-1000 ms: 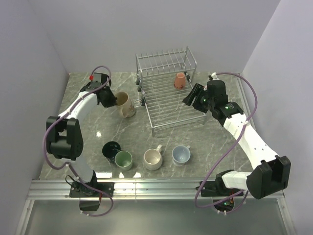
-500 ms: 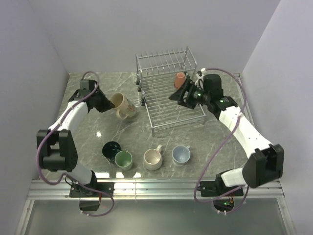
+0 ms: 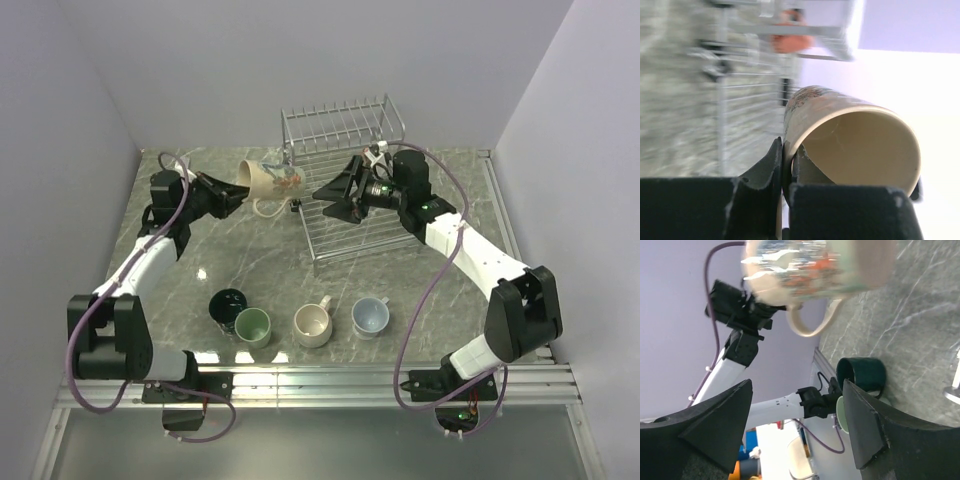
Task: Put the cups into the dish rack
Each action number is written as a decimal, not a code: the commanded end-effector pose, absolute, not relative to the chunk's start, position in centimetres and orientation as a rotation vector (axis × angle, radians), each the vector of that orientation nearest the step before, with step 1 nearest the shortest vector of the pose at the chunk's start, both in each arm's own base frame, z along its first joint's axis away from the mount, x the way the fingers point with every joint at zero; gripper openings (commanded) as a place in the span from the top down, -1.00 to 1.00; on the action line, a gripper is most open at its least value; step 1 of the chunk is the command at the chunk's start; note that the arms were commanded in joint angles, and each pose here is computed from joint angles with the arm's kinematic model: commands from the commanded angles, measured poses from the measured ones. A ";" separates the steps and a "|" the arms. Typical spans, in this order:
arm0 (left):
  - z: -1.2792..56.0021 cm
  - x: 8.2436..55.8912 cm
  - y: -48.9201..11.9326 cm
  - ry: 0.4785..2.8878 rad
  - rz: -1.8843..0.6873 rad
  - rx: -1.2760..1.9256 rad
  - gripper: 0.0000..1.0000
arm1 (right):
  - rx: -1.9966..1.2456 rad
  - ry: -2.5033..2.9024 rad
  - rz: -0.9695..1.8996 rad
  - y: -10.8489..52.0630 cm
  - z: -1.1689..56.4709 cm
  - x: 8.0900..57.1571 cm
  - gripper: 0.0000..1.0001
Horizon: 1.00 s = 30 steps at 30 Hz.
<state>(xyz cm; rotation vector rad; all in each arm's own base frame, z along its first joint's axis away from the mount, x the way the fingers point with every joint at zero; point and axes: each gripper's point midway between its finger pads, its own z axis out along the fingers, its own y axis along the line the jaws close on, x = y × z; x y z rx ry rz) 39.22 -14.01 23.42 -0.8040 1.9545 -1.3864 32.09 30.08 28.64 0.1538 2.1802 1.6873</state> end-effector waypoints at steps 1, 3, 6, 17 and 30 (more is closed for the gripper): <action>33.7 36.6 -15.6 1.686 -1.650 -0.504 0.99 | 0.075 2.090 1.778 31.2 31.8 31.6 -0.61; 33.3 35.7 -15.8 1.661 -1.714 -0.497 0.99 | 0.065 2.067 1.802 31.2 32.1 31.6 -0.62; 34.0 34.2 -16.3 1.603 -1.847 -0.434 0.99 | 0.067 2.020 1.872 31.5 33.3 31.4 -0.66; 36.5 32.2 -16.6 1.517 -1.979 -0.344 0.99 | 0.015 1.864 2.007 33.1 37.3 32.8 -0.99; 36.1 32.6 -17.5 1.554 -1.977 -0.328 0.99 | -0.048 1.908 1.958 34.1 37.3 33.0 -0.99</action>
